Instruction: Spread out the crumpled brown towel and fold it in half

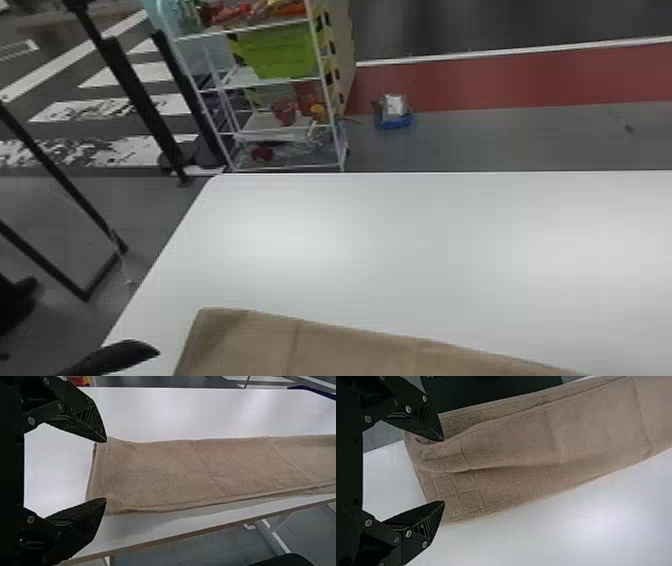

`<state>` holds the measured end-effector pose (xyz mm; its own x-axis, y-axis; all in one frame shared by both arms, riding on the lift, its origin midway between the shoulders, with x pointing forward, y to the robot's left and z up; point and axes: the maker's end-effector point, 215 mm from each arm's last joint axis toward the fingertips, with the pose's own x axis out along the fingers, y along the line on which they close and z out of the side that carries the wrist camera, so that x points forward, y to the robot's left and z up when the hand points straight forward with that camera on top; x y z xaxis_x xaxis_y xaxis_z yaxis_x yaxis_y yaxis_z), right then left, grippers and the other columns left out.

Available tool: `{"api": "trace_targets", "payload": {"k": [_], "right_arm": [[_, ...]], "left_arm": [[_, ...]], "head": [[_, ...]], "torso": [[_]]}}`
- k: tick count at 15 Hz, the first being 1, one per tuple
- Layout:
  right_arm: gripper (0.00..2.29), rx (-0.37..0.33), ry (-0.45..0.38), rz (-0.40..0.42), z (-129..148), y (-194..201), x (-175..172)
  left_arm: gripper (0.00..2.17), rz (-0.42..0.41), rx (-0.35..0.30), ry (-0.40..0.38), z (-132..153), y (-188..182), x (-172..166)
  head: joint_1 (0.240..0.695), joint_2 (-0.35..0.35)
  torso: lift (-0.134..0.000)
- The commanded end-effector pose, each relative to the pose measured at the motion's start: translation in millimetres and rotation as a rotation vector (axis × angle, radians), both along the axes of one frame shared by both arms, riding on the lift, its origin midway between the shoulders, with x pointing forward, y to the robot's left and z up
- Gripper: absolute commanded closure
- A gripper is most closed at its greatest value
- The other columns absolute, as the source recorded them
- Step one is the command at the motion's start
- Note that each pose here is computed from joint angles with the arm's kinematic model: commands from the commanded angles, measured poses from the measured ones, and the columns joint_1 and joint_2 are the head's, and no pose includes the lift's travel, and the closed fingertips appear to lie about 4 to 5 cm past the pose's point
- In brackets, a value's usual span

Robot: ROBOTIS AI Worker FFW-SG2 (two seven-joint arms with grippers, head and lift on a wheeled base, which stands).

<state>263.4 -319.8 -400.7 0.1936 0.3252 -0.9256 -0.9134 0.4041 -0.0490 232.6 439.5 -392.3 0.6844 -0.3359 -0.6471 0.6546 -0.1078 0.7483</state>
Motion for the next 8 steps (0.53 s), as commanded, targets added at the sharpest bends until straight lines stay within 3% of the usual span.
{"api": "trace_targets", "payload": {"k": [1,6,8], "right_arm": [[0.04,0.104,0.023,-0.077,13,2,4],[0.05,0.250,0.062,-0.198,4,-2,8],[0.06,0.284,0.090,-0.240,-9,-1,10]], "left_arm": [[0.12,0.026,0.002,-0.018,8,9,0],[0.12,0.075,0.009,-0.063,24,28,3],[0.12,0.088,-0.002,-0.130,38,31,15]], "head": [[0.695,0.292],[0.695,0.323],[0.695,0.335]], "torso": [[-0.124],[-0.124],[-0.124]]}}
